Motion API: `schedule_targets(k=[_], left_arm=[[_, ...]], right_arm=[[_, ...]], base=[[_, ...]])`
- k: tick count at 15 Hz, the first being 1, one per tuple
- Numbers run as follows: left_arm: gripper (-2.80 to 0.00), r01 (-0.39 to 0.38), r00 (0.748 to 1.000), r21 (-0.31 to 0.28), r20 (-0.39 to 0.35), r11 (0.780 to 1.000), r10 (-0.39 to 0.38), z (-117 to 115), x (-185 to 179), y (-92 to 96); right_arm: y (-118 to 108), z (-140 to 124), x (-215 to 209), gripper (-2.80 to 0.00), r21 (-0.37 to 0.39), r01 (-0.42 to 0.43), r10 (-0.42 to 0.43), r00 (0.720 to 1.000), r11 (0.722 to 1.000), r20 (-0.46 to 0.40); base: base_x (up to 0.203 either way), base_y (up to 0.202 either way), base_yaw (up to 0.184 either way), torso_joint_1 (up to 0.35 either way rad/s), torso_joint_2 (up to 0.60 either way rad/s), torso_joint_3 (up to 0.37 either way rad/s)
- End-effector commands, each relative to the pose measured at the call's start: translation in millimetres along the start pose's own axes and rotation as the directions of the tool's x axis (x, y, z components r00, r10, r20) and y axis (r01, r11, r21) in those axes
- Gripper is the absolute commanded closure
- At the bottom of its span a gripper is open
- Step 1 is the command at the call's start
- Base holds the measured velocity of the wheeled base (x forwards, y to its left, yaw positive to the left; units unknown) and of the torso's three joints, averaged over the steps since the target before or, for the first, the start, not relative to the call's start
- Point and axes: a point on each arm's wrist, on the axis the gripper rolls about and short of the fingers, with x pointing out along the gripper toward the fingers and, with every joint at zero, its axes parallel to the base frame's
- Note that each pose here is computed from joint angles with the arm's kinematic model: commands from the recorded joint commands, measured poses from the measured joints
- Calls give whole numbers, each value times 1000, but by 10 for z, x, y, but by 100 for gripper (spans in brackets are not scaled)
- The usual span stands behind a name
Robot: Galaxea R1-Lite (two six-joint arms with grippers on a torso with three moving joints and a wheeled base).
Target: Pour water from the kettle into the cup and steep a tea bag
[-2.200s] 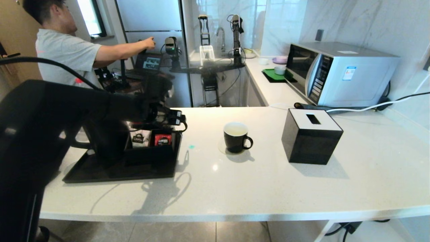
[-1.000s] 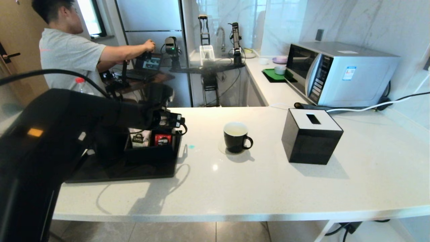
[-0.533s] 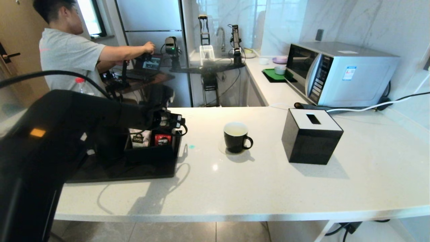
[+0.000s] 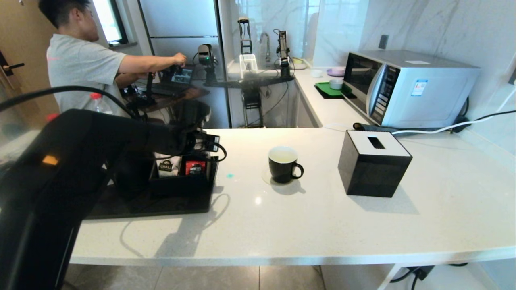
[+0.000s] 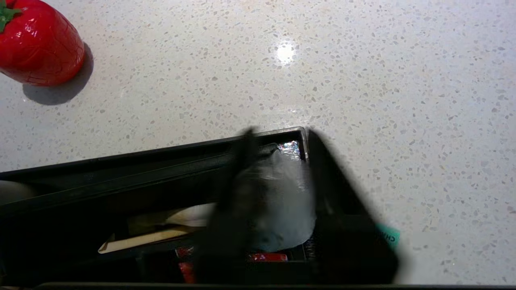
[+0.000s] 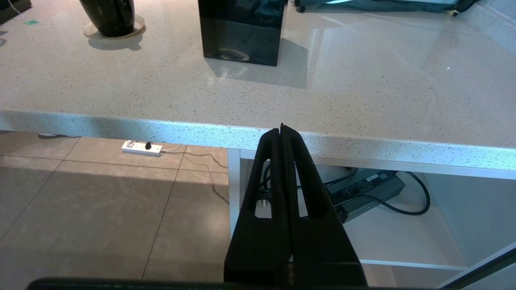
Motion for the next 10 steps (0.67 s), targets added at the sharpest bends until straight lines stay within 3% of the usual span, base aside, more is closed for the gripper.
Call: schedule_targets(k=[1, 10], left_arm=[[0, -1, 1000, 0, -1, 1000, 1, -6, 5, -1], [0, -23, 999, -11, 42, 1000, 23, 151, -193, 30]], right_arm=[[0, 0, 1, 0, -1, -1, 1, 1000, 1000, -1], [0, 0, 1, 0, -1, -1, 1, 1000, 1000, -1]], base=[[0, 0, 0, 0, 0, 0], [0, 0, 0, 0, 0, 0]])
